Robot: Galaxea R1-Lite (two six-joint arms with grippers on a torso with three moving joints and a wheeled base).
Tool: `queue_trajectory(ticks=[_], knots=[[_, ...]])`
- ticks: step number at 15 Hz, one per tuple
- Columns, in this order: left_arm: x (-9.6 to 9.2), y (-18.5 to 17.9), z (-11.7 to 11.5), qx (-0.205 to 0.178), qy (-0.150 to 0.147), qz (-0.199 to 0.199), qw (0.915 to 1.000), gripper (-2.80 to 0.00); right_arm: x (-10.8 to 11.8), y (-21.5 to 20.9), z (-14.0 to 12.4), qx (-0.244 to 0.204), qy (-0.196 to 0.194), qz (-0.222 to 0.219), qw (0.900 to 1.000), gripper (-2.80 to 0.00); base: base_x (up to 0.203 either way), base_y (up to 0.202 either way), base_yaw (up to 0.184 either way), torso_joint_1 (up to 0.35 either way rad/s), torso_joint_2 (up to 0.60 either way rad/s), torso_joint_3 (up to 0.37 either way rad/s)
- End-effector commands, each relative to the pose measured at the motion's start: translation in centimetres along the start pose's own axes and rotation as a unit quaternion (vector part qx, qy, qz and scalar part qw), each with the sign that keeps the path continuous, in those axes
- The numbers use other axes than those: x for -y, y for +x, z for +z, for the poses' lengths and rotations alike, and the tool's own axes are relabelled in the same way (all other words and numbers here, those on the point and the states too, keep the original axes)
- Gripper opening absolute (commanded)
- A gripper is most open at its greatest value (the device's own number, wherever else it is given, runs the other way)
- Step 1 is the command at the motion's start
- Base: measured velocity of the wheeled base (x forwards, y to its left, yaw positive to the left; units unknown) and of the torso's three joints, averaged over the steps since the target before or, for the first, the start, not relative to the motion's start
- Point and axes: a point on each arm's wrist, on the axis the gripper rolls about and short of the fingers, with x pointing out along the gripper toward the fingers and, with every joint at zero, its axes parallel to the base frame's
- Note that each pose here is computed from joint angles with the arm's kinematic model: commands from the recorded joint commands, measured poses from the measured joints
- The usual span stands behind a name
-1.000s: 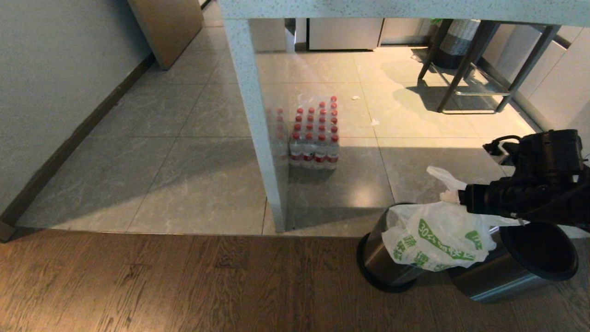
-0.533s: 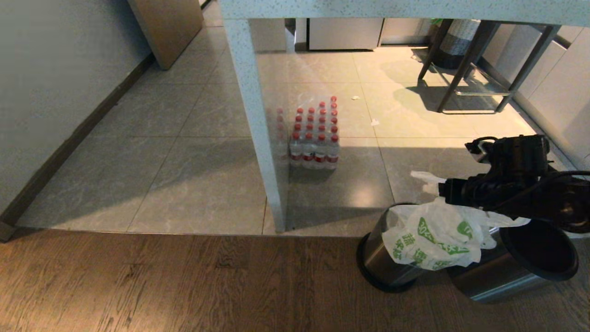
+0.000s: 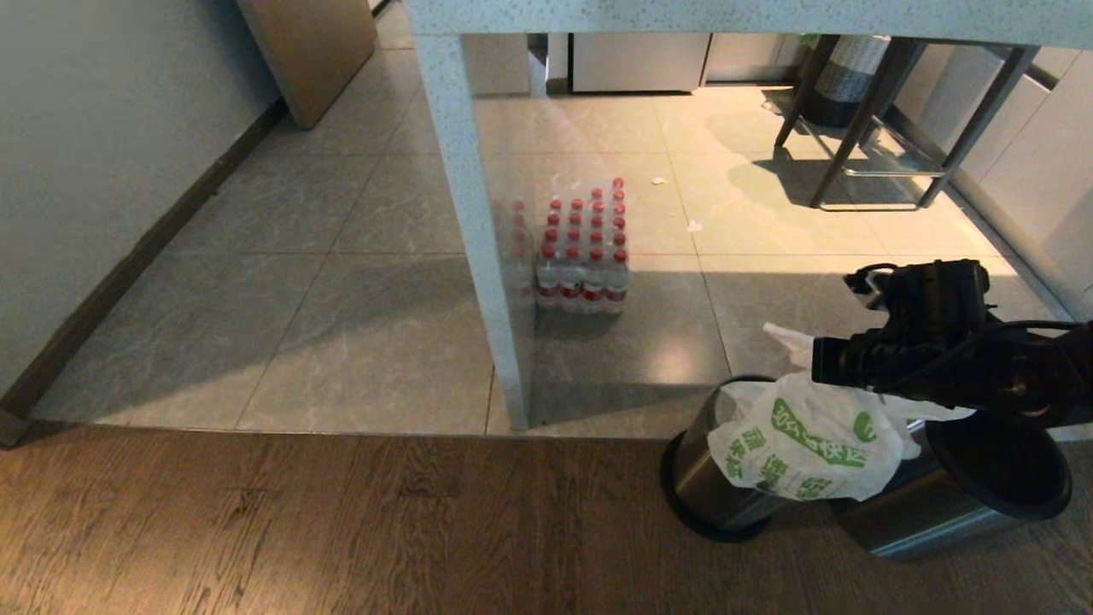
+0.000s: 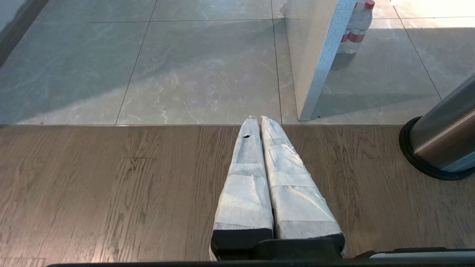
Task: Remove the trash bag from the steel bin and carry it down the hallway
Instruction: Pick up the trash bag
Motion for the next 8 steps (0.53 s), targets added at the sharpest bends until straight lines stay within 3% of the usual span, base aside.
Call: queue_trajectory(ticks=[1, 6, 8], knots=[[0.0, 0.0, 0.0, 0.0, 0.0, 0.0, 1.0, -2.8, -0.1, -0.2, 0.0, 0.002, 0.0, 0.002, 1.0, -2.8, 0.0, 0.0, 0.0, 0.0, 0.0, 0.0], [0.0, 0.0, 0.0, 0.0, 0.0, 0.0, 1.0, -2.8, -0.3, -3.0, 1.7, 0.04, 0.003, 0.007, 0.999, -2.8, 0.0, 0.0, 0.0, 0.0, 0.0, 0.0], [0.0, 0.0, 0.0, 0.0, 0.0, 0.0, 1.0, -2.8, -0.6, -5.9, 3.4, 0.073, 0.0, 0.015, 0.997, -2.8, 0.0, 0.0, 0.0, 0.0, 0.0, 0.0]])
